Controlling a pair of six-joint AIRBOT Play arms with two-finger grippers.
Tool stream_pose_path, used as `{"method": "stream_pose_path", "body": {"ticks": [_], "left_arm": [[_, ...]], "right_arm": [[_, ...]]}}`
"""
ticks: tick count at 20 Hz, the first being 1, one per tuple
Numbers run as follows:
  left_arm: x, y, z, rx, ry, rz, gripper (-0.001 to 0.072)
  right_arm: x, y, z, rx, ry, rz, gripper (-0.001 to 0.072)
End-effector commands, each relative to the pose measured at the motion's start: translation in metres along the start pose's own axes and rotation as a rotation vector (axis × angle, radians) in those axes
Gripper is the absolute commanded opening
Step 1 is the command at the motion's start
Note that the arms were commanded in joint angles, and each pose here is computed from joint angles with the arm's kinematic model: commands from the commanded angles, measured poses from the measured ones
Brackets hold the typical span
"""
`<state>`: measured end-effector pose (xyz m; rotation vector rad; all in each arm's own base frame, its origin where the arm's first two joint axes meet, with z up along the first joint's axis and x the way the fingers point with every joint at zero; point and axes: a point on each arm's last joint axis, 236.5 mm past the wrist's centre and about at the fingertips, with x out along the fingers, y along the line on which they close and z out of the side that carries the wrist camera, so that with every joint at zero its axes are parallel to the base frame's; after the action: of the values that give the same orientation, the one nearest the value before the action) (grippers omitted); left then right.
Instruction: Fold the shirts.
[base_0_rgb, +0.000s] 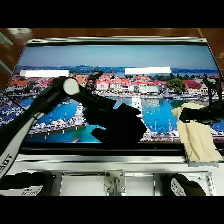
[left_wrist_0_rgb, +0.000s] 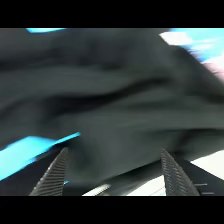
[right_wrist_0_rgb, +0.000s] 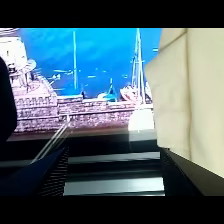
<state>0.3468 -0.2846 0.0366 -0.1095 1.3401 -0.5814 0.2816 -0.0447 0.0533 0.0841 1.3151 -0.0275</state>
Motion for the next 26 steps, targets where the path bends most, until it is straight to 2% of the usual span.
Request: {"method": "stream_pose_path", "body": {"ticks": [1, 4, 8, 16, 17, 18, 19, 20, 23, 26], "left_arm": [[-0.033, 0.096, -0.027, -0.154, 0.089, 0.109, 0.0712], [-0.009, 0.12, -0.047, -0.3, 0.116, 0.028, 0.0714], [0.043, 0.131, -0.062, -0.395, 0.126, 0.003, 0.0714], [0.105, 0.127, -0.037, -0.472, 0.045, -0.052, 0.0703], [0.108, 0.127, -0.037, -0.488, 0.048, -0.059, 0.0644], [0.112, 0.128, -0.037, -0.501, 0.051, -0.065, 0.0518], [0.114, 0.129, -0.038, -0.504, 0.051, -0.063, 0.0345], [0.114, 0.13, -0.036, -0.505, 0.045, -0.061, 0.021], [0.11, 0.129, -0.03, -0.471, 0.025, -0.063, 0.0038], [0.099, 0.124, -0.017, -0.448, -0.012, -0.071, 0.0037]], "right_arm": [[0.04, -0.012, -0.013, 0.101, 0.075, 0.045, 0.0688], [0.072, 0.026, -0.026, 0.198, 0.171, 0.291, 0.0687], [0.09, 0.072, -0.028, 0.251, 0.231, 0.52, 0.0688], [0.104, 0.082, -0.038, 0.293, 0.3, 0.577, 0.0688], [0.104, 0.082, -0.037, 0.294, 0.299, 0.577, 0.0688], [0.104, 0.081, -0.037, 0.295, 0.296, 0.575, 0.0688], [0.105, 0.082, -0.035, 0.301, 0.29, 0.577, 0.0688], [0.105, 0.083, -0.035, 0.311, 0.289, 0.583, 0.0688], [0.112, 0.096, -0.042, 0.369, 0.293, 0.634, 0.0688], [0.128, 0.106, -0.053, 0.441, 0.28, 0.666, 0.0688]]}}
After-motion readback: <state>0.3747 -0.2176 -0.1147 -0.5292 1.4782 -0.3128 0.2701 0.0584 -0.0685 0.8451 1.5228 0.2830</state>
